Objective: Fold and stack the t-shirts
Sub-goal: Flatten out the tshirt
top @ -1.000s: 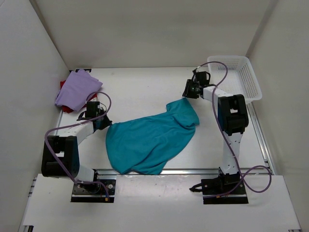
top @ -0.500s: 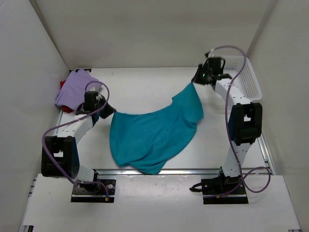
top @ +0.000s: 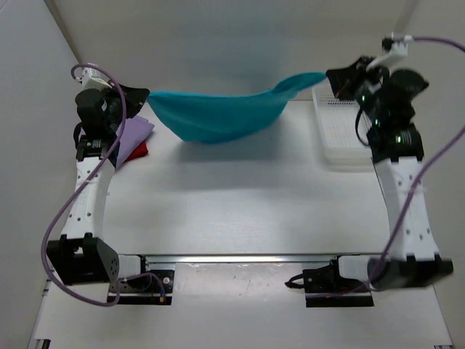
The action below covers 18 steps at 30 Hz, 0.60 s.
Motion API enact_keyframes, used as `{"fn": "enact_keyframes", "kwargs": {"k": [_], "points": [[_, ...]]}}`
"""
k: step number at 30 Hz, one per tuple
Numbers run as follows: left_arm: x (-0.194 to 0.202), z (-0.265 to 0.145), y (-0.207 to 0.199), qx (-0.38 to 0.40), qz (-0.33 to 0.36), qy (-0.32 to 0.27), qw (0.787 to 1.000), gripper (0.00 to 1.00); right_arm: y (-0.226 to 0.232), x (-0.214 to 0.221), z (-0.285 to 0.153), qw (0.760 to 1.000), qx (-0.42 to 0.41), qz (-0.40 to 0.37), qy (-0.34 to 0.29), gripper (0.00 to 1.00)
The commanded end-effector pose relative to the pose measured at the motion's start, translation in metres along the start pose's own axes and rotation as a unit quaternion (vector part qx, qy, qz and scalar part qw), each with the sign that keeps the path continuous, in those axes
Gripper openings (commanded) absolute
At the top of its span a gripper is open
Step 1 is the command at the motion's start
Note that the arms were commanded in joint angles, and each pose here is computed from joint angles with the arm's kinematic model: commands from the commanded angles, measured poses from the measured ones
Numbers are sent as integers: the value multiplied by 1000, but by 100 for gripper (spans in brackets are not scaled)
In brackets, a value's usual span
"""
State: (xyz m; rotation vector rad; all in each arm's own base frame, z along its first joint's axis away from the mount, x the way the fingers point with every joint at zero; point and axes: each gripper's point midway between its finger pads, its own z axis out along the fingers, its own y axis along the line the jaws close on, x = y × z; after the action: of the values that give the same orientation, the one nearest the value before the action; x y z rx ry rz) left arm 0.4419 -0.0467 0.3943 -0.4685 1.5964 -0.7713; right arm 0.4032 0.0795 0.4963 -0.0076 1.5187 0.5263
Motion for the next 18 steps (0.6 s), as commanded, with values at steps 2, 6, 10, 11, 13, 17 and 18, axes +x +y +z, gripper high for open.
{"fn": "enact_keyframes", "kwargs": {"k": [2, 6, 10, 11, 13, 17, 18], "points": [[32, -34, 27, -43, 38, 3, 998, 0, -29, 132, -36, 994, 47, 48, 80, 0], [108, -66, 82, -108, 83, 46, 990, 0, -35, 258, -84, 978, 68, 119, 160, 0], [182, -112, 152, -192, 104, 111, 969, 10, -39, 377, -147, 944, 93, 176, 263, 2], [202, -127, 171, -216, 101, 134, 962, 14, -34, 392, -162, 940, 82, 189, 272, 2], [221, -142, 191, -248, 97, 147, 953, 33, -35, 413, -183, 929, 89, 207, 292, 2], [226, -146, 192, -257, 80, 154, 951, 38, -35, 427, -211, 921, 95, 230, 300, 4], [222, -145, 192, -258, 79, 150, 951, 38, -37, 429, -216, 918, 100, 233, 304, 4]]}}
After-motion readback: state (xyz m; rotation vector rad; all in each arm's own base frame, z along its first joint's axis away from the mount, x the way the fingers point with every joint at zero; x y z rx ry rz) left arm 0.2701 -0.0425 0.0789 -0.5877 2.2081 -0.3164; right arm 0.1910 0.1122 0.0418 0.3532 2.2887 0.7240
